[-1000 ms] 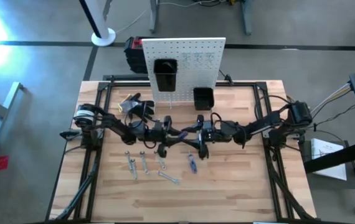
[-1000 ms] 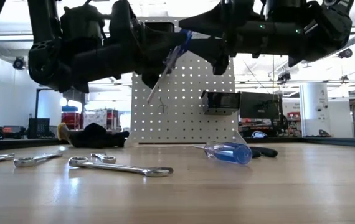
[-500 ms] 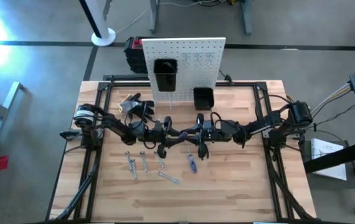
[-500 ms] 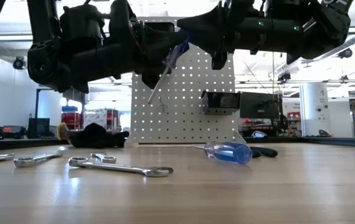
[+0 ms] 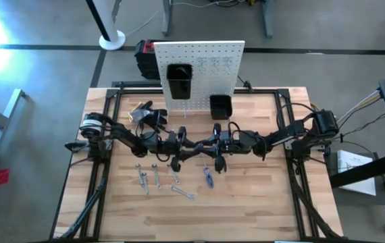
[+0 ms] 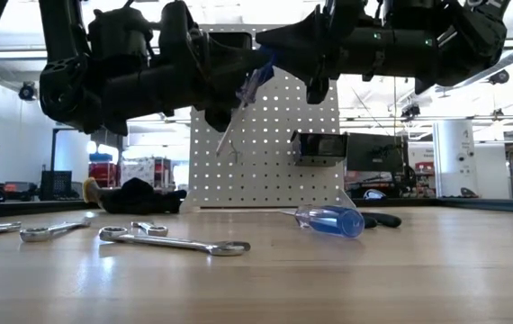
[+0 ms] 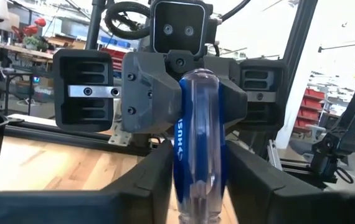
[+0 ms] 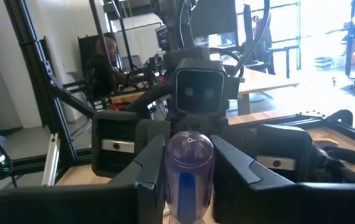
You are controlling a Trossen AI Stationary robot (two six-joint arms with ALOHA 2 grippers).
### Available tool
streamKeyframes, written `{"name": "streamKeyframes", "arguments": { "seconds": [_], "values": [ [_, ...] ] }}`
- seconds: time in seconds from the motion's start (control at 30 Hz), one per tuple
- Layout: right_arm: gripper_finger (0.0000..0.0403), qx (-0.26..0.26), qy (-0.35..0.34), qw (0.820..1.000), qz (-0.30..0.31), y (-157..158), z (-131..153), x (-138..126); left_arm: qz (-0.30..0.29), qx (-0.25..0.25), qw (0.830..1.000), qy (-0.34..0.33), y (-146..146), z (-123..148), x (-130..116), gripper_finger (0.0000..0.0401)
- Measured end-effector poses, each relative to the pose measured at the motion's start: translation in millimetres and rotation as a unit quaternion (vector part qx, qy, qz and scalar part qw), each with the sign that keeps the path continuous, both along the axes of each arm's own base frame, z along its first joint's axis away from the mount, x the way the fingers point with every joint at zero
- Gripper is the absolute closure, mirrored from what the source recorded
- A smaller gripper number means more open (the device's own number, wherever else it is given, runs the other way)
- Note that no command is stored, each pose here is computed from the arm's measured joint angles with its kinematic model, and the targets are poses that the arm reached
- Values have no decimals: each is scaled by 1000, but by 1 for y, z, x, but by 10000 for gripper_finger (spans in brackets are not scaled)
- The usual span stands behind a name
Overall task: Hang tools onto peg board
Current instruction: Hang the blue screwdriver on the peg board
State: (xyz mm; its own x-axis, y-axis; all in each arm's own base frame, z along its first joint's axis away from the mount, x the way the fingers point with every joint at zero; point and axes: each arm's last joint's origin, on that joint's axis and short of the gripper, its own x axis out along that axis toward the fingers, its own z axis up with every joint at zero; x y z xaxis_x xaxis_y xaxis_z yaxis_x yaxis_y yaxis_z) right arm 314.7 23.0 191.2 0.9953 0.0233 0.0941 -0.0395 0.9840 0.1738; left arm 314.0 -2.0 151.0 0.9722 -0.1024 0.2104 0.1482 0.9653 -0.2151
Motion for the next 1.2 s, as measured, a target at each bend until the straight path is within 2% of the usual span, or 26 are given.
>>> {"name": "streamKeyframes", "arguments": {
  "seconds": [0.13,0.37,0.63,0.87,1.03,1.2],
  "values": [
    [325,0,0,1000,0,0,0,0,1,0,1000,8,0,-2,0,241],
    [325,-6,28,999,-16,-1,1,-2,1,-1,999,45,0,-9,1,241],
    [325,-29,51,998,-34,-3,24,-16,-2,-1,999,46,1,-8,-5,240],
    [325,-47,98,992,-58,-7,47,-41,9,0,999,52,6,-6,-37,239],
    [325,-48,107,991,-61,-9,65,-62,44,-6,997,63,8,-6,-67,239],
    [325,-46,115,988,-90,-12,79,-81,77,-11,995,55,9,-2,-88,239]
  ]
}}
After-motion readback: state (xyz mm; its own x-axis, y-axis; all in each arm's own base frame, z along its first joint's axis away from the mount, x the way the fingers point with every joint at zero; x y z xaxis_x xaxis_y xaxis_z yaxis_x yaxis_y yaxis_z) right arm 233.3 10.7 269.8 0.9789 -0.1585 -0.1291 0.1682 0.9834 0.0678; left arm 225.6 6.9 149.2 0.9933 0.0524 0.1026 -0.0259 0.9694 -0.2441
